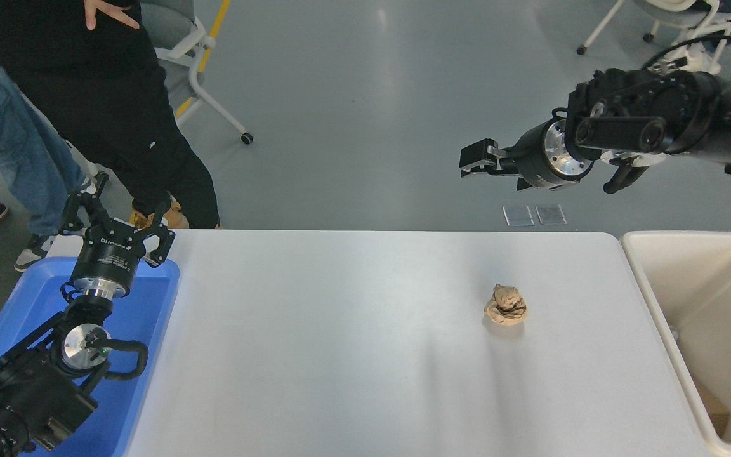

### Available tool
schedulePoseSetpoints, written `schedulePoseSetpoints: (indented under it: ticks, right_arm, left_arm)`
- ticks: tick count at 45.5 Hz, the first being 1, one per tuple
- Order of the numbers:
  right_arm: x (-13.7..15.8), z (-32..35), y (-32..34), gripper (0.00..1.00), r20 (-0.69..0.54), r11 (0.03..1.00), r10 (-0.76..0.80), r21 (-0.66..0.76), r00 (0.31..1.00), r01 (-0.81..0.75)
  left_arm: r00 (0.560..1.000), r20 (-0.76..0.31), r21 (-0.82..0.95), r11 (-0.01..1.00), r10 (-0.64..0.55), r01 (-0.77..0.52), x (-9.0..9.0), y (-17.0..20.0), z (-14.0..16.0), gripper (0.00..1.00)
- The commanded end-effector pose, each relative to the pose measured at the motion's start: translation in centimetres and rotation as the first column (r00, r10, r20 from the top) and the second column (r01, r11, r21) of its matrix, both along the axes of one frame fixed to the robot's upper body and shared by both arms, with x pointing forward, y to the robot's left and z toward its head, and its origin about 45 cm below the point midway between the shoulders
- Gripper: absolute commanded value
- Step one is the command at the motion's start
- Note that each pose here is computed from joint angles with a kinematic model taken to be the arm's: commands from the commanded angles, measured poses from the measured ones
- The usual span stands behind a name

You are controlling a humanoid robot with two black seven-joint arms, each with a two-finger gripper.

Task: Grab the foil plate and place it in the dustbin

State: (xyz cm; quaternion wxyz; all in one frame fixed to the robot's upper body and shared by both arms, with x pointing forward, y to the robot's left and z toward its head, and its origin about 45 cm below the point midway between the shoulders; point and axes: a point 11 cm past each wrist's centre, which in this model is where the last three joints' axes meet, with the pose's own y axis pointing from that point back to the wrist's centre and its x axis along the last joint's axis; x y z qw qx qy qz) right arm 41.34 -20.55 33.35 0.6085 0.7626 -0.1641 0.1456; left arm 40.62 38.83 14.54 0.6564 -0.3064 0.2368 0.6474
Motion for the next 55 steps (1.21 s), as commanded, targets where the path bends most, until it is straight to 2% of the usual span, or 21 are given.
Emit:
schedulePoseSetpoints:
  ticks: [1,16,55]
  right_arm:
    - [-4.7,3.4,0.3,1.0,-0.095,0.998,0.057,-0.006,0.994,-0.058]
    - [-7.5,7.1,-0.4,1.0,-0.128,0.998,0.059,0.027,0.99,-0.056]
    - [-8.0,7.1,-1.4,1.0,-0.153,0.999,0.047,0.034,0.987,-0.042]
  left_arm:
    - [1.0,0.0,0.0,1.0,0.001,-0.001,0.0,0.0,0.0,0.99]
    - [1.0,-0.001,0.0,1.0,0.0,0.0,0.0,0.0,0.0,0.99]
    - [1.0,0.0,0.0,1.0,0.001,-0.001,0.0,0.0,0.0,0.99]
